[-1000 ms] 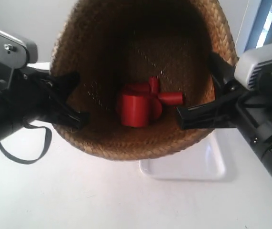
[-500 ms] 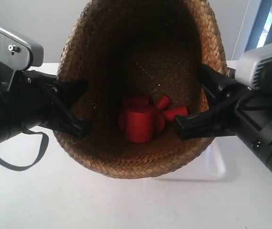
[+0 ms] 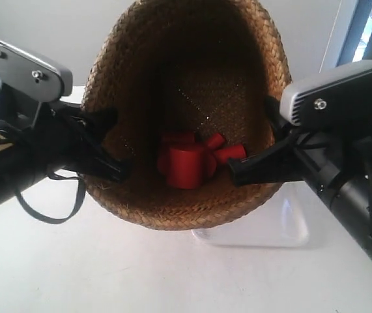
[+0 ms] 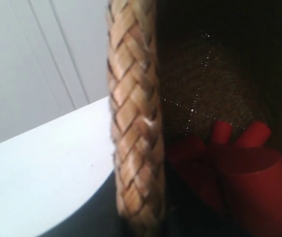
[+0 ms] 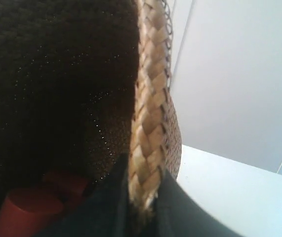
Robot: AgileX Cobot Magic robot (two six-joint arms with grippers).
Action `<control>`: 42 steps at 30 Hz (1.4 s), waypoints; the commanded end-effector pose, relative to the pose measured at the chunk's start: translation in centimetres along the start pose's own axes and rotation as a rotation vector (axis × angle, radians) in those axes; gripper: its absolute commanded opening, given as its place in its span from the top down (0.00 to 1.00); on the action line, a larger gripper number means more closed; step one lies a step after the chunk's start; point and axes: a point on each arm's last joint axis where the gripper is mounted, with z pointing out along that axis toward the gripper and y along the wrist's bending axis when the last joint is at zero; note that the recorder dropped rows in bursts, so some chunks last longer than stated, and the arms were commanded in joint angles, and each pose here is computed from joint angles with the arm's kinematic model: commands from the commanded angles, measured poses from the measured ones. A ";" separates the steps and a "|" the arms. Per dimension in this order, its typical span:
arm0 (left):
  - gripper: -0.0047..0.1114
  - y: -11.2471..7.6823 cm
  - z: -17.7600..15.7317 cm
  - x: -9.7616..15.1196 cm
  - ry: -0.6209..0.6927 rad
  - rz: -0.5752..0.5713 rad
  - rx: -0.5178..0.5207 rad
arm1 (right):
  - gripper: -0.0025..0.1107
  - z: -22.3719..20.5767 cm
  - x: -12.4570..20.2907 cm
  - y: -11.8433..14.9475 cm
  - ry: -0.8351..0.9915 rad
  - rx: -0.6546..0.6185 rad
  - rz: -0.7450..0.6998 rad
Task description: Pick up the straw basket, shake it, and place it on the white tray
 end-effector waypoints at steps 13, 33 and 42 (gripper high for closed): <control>0.96 -1.1 -2.3 -0.4 -0.150 0.090 -0.078 | 0.98 -4.2 -1.0 -0.7 -0.236 0.075 -0.025; 0.96 -3.1 -1.3 -1.3 -0.049 0.101 0.089 | 0.98 -2.2 0.0 1.4 -0.074 0.048 -0.106; 0.96 -2.4 -1.3 -1.2 -0.031 0.067 0.011 | 0.98 -2.2 0.0 1.4 -0.073 0.046 -0.107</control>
